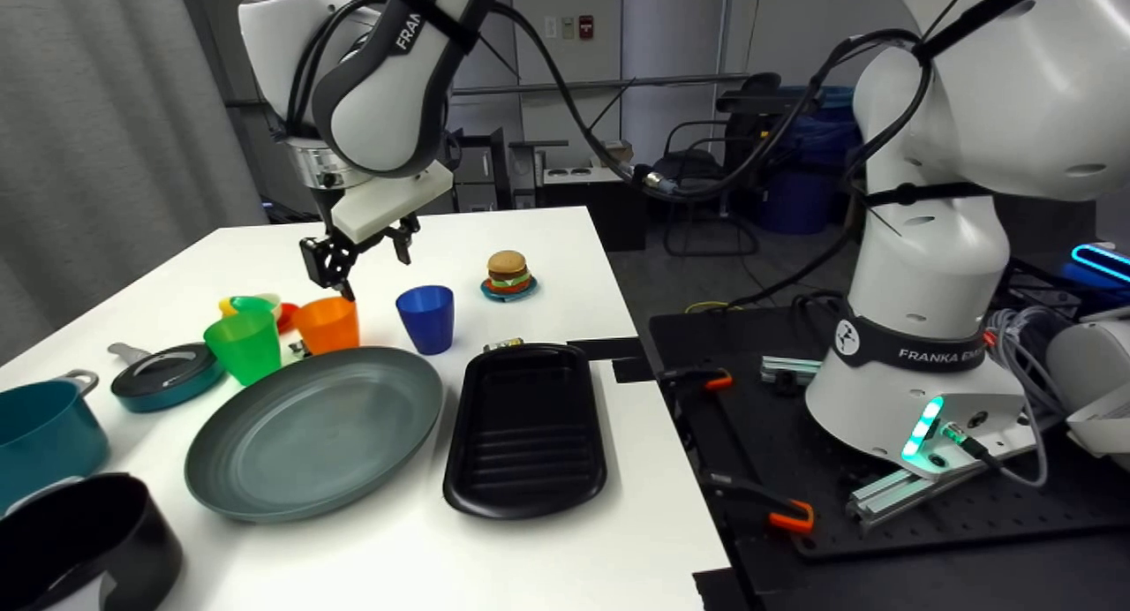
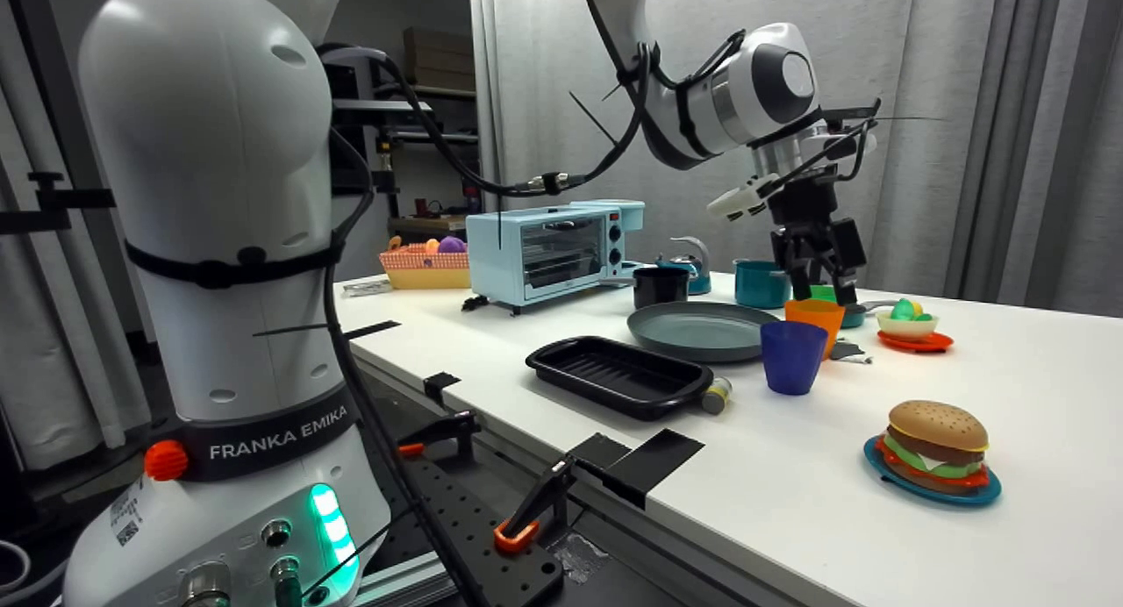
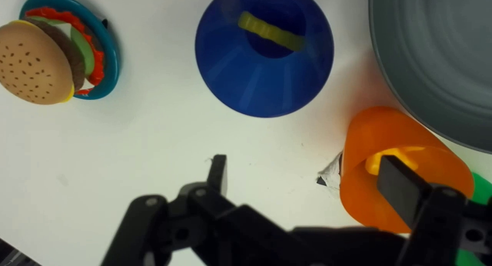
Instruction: Move the objects from the orange cup to the gray plate
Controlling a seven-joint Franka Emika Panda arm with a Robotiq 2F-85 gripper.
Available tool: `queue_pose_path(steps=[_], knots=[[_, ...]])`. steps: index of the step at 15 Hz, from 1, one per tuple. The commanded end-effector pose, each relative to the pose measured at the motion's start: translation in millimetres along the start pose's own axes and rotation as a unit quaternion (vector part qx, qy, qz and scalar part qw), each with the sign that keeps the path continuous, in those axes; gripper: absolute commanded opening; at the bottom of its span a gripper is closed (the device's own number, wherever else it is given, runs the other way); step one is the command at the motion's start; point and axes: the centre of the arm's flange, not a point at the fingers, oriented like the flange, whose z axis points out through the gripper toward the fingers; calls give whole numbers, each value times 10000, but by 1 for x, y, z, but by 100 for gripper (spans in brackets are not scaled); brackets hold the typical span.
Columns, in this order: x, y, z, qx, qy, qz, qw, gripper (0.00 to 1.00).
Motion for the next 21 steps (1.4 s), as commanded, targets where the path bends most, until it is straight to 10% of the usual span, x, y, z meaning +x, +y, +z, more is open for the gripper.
queue_pose_path(steps=[1, 15, 16, 21], knots=[[17, -10, 7, 127, 117, 152, 9997, 100], [27, -34, 44, 237, -5, 390, 9990, 100], [27, -37, 47, 233, -20, 396, 9989, 75], [30, -42, 51, 188, 8, 328, 9993, 42]])
